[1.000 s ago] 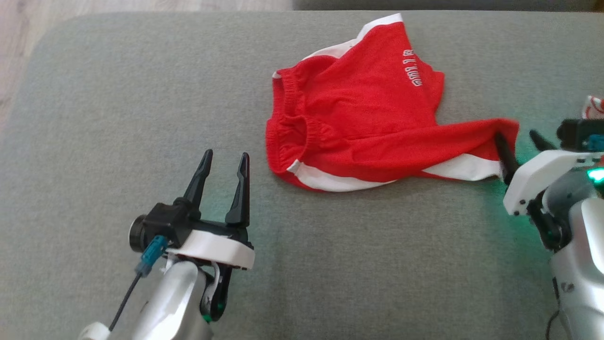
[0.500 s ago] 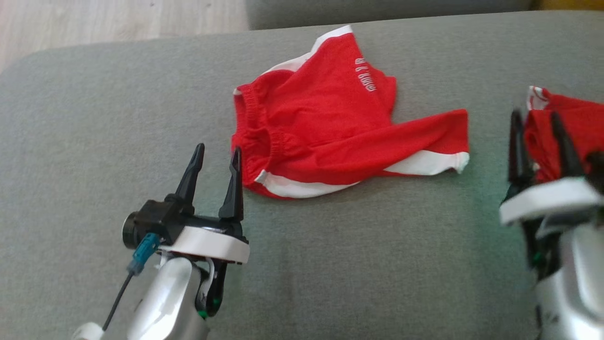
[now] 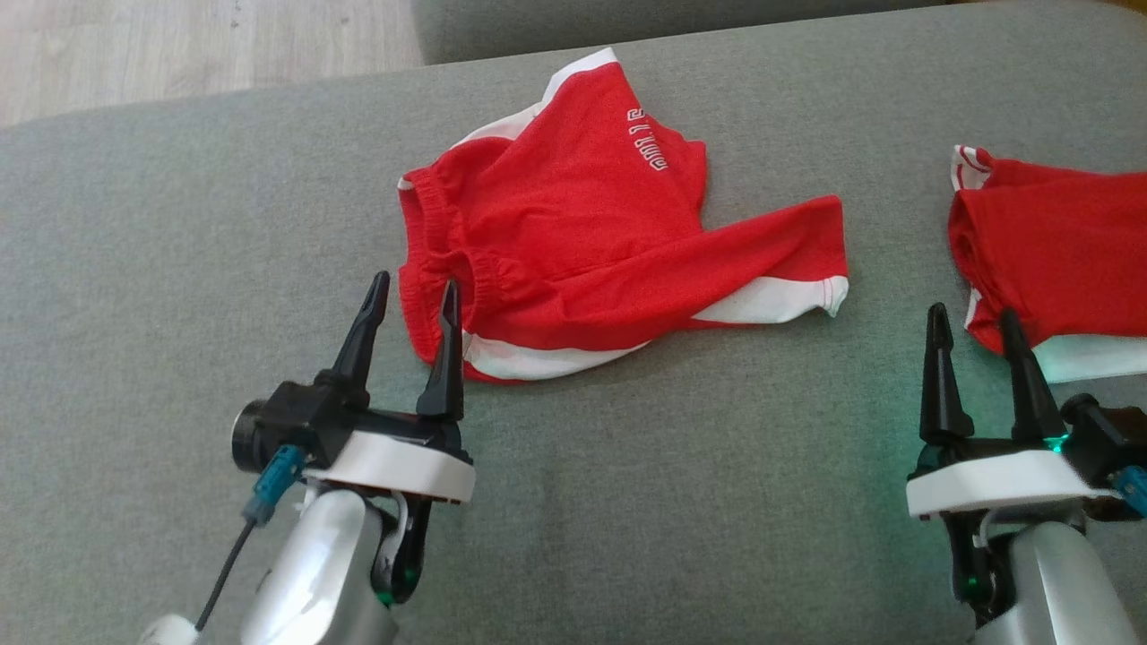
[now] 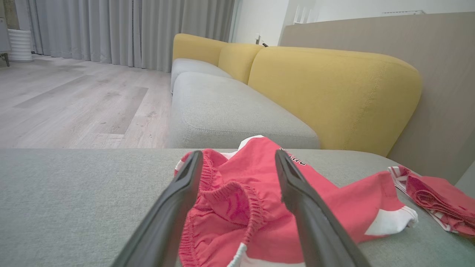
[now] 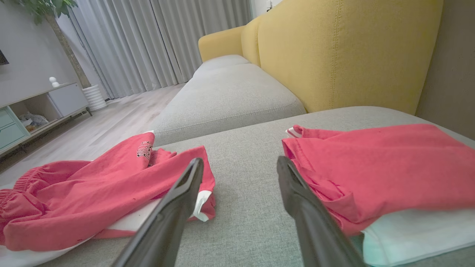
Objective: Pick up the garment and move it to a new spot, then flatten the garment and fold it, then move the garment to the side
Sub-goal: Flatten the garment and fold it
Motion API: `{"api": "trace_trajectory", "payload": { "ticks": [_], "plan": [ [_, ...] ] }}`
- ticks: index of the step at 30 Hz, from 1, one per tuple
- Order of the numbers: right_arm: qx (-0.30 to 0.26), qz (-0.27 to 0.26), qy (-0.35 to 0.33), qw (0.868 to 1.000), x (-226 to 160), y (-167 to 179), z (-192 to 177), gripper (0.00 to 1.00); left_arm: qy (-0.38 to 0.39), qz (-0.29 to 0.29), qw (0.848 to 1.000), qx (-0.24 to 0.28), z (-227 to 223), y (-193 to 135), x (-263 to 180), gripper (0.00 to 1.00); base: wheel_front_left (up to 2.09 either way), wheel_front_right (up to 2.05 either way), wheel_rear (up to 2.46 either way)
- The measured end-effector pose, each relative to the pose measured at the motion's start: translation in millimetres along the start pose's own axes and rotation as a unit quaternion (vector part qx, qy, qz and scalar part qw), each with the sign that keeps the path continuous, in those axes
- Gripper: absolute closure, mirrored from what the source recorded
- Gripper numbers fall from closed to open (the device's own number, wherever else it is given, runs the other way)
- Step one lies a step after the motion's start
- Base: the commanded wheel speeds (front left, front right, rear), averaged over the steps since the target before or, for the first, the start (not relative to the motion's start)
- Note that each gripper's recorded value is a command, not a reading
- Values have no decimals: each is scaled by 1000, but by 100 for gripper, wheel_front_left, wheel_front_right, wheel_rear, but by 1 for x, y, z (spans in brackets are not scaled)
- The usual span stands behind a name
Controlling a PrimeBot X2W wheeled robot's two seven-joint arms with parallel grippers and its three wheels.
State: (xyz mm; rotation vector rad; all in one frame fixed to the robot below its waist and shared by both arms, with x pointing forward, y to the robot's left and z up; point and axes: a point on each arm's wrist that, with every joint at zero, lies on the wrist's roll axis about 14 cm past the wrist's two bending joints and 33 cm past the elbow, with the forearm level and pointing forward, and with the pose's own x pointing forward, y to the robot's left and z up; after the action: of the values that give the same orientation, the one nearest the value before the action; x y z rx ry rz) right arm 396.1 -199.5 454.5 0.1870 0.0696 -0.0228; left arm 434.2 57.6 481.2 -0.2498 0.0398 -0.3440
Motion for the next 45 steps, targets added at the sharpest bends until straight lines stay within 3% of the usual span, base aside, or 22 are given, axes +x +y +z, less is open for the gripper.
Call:
{"api": "trace_trajectory", "payload": {
  "ticks": [12,17,28,29,30,31,45],
  "plan": [
    [3,6,-2,1000,5,4,1,0,104,-76,991,44,-55,-26,-8,0,0,0,0],
    [7,7,4,1000,6,5,-4,0,141,-65,984,83,-66,-8,-3,0,0,0,0],
    [7,4,28,1000,1,3,-19,0,195,-55,974,103,-89,5,-1,0,0,0,0],
    [7,3,32,999,1,3,-21,0,199,-55,973,104,-90,6,0,34,0,0,0],
    [7,3,36,999,0,3,-24,0,200,-58,973,105,-90,5,1,80,0,0,0],
    [7,4,40,999,0,3,-26,0,198,-61,973,105,-89,4,2,100,0,0,0],
    [-32,68,127,989,22,35,-64,0,98,-45,991,80,-47,6,14,100,0,0,0]
  ]
}}
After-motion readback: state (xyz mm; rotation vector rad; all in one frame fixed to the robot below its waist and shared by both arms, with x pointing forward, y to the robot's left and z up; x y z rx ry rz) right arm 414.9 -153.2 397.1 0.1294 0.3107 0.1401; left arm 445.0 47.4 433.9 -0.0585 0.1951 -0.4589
